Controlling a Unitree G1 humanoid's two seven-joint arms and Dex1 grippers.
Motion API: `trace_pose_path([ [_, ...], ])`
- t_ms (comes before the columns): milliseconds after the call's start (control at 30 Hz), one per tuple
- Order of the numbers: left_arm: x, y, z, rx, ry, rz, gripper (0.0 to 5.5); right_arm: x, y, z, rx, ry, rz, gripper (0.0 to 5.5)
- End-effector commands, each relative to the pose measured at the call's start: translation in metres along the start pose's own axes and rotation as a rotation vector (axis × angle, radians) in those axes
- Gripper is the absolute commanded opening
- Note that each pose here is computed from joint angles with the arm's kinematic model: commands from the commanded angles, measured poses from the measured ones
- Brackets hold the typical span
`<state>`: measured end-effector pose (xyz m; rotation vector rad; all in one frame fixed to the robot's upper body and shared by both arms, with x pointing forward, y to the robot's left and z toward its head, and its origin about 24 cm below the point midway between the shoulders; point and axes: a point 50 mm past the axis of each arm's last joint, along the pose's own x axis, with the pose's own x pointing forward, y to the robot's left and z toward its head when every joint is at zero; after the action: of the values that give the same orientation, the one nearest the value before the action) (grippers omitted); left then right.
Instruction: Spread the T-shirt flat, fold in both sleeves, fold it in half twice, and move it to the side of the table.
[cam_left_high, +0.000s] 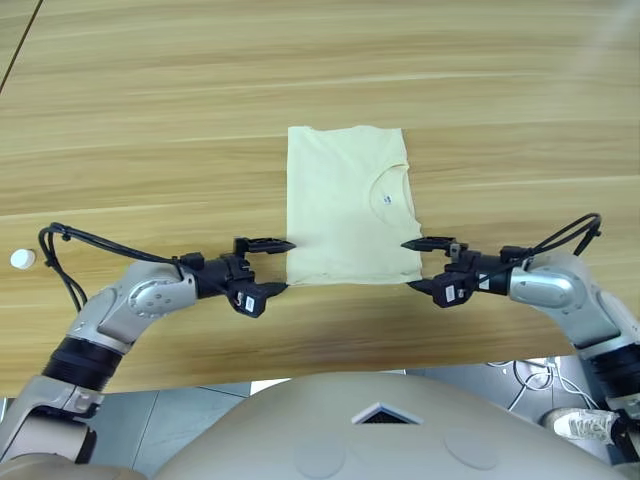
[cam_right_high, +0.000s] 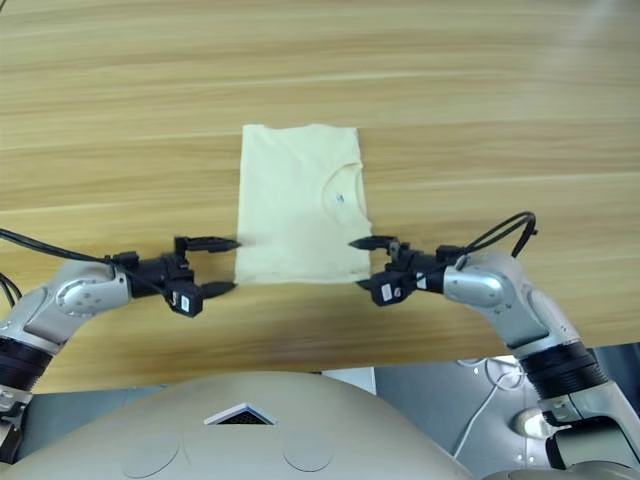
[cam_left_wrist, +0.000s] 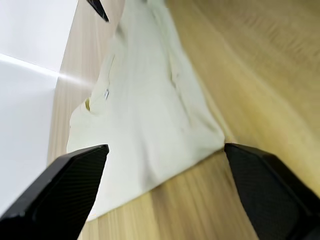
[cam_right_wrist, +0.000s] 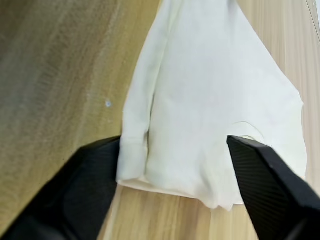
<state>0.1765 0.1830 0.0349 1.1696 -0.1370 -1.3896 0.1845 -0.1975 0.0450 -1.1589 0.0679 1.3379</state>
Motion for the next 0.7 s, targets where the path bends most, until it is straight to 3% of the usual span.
trace_pose_path([
  [33,0.0044,-0.023,-0.0048,-0.032,0.032,-0.126,4.38,0.0025,0.0166,-0.0103,0.039,0.079,0.088,2.94],
  [233,0.0061,-0.0276,-0.0051,-0.025,0.024,-0.156,4.38,0.0023,0.0175,-0.0105,0.043,0.082,0.085,1.77],
  [533,0.0067,-0.0309,-0.0051,-0.022,0.021,-0.18,2.75,0.003,0.0185,-0.0089,0.046,0.079,0.083,0.16],
  [700,0.0076,-0.0326,-0.0057,-0.022,0.023,-0.194,1.76,0.0039,0.0187,-0.0075,0.046,0.073,0.082,0.11],
])
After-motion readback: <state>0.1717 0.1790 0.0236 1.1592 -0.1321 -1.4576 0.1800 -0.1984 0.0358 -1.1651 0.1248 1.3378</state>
